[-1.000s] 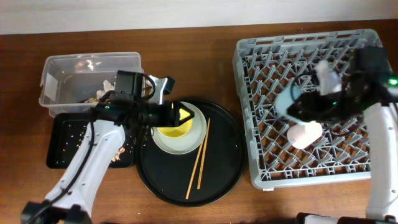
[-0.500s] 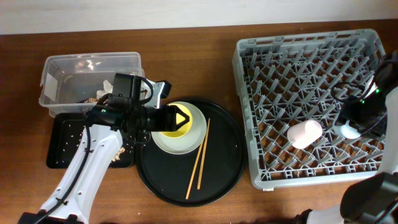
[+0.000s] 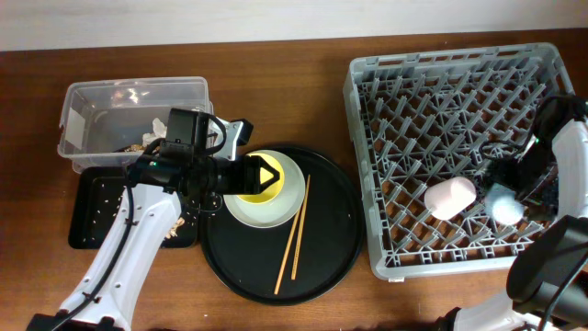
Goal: Sort waste into correct bins and load items into the dishwasher rack
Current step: 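Place the blue cup upside down in the rack with the right gripper, then grasp one chopstick with the right gripper and place it in the rack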
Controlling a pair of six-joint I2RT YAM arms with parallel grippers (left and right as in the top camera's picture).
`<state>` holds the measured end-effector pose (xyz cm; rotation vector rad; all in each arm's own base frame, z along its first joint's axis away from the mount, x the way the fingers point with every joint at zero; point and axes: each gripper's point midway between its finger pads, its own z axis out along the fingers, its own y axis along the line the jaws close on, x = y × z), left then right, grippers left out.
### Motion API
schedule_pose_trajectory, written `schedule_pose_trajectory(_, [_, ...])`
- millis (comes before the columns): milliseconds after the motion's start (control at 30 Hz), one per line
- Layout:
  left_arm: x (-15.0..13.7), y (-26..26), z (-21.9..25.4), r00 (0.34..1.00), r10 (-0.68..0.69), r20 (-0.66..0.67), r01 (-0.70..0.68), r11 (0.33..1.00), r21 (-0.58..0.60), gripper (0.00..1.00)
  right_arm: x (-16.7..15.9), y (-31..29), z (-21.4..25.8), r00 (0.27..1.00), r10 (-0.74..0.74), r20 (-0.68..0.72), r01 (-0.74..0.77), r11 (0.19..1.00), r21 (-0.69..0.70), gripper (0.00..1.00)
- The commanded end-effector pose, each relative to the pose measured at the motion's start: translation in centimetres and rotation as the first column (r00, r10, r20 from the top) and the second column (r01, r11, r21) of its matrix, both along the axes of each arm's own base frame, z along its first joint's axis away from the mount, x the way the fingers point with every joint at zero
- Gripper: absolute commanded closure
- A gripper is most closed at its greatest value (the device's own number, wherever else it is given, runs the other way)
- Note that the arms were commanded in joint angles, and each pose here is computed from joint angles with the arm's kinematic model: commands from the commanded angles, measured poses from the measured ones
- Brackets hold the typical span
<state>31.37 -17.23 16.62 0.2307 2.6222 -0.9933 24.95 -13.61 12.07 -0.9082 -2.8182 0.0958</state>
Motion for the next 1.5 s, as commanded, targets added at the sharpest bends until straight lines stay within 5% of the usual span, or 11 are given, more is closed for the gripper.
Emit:
schedule_pose_trajectory(0, [-0.2,0.2,0.2,1.000,-0.010,0.021,0.010,1.000,0.010,0.37,0.0,0.2,-0.2,1.000,-0.019,0.002,0.018,1.000,0.019,0.01])
schedule_pose_trajectory(133, [-0.3,1.3,-0.8,1.000,0.025,-0.001,-0.025,0.996,0.085,0.37,0.4,1.1,-0.3,0.999,-0.026,0.027,0.024,0.997,0.071,0.00])
schedule_pose_trajectory(300, [-1.9,8.9,-4.1,0.972,0.227,-0.063,-0.175,0.875,0.452,0.37,2.6,4.8,4.3,0.965,0.108,0.239,-0.135,0.986,0.102,0.05])
schedule_pose_trajectory(433, [-2.3,13.8,-3.3,0.912,0.406,-0.061,-0.328,0.810,0.486,0.36,2.4,9.7,9.3,0.875,0.266,0.406,-0.303,0.953,0.029,0.05])
schedule_pose_trajectory(533, [-3.6,17.4,-3.5,0.841,0.530,-0.113,-0.411,0.760,0.503,0.20,0.9,17.4,11.0,0.792,0.390,0.470,-0.499,0.857,0.129,0.05])
schedule_pose_trajectory(833, [-3.8,18.0,-3.5,0.827,0.549,-0.120,-0.425,0.751,0.505,0.04,-2.2,33.3,2.0,0.663,0.635,0.397,-0.736,0.651,0.186,0.09])
schedule_pose_trajectory(1100, [-3.8,18.0,-3.5,0.827,0.549,-0.119,-0.426,0.751,0.505,0.02,-4.1,38.5,-10.6,0.729,0.671,0.132,-0.684,0.718,0.127,0.14])
schedule_pose_trajectory(1467, [-3.8,18.0,-3.5,0.827,0.549,-0.120,-0.425,0.751,0.505,0.02,-3.3,37.0,-12.7,0.791,0.606,0.085,-0.609,0.793,0.023,0.18])
